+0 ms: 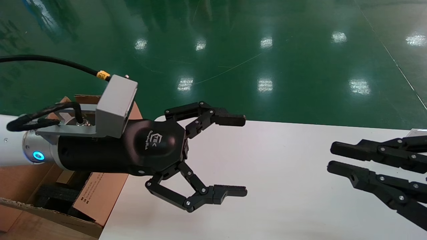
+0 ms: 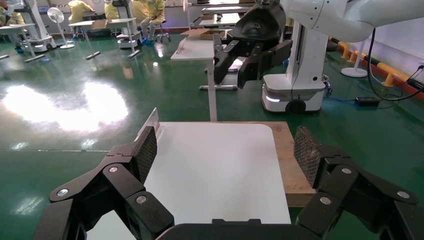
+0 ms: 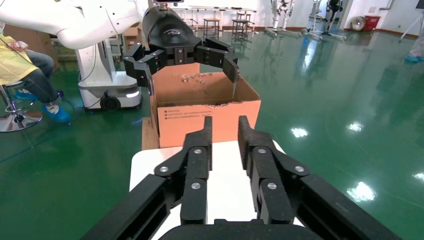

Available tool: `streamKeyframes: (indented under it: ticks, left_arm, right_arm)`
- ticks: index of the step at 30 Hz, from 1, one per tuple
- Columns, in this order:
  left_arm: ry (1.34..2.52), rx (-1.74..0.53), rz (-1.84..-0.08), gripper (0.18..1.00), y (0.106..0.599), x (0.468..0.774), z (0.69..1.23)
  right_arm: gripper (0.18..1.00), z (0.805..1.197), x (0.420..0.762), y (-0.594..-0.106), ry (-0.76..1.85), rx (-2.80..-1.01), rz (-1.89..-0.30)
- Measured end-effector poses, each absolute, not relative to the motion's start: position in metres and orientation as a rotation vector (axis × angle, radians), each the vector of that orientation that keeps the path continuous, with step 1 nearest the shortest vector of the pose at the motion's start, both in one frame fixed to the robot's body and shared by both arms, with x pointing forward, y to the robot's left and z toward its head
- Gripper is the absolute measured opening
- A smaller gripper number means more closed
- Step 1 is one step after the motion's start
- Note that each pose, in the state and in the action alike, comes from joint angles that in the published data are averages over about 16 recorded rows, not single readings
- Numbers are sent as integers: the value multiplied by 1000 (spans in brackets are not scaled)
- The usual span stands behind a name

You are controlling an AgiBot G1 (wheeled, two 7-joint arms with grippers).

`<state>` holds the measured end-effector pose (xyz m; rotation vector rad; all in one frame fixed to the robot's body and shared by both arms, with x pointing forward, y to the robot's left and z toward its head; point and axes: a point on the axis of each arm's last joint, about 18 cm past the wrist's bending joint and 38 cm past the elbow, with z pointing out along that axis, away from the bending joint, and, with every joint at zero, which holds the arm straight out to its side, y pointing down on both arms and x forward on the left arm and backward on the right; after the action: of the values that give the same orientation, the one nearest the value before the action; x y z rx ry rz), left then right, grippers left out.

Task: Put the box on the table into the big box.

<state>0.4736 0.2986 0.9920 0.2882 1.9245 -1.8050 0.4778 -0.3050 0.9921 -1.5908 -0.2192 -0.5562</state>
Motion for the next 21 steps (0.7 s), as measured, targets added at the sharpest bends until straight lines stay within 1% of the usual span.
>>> streamKeyframes:
  ticks: [2,4,9,15,21]
  left_arm:
    - [1924,286,-1804,1001,299,474,992]
    - [1924,284,-1803,1001,299,474,992]
    - [1924,280,-1801,1001,300,475,992]
    - [1924,277,-1799,1001,300,475,992]
    - [1924,275,-1798,1001,300,476,992]
  right_arm:
    - [372,992,478,-305,-219,-1591,-556]
    - [353,992,478,-305,-219,-1591,-556]
    - [322,992,478,-305,-219,-1591,-556]
    - [351,992,478,-305,-219,-1591,-556]
    - [432,992,478,-305,-219,-1591,-556]
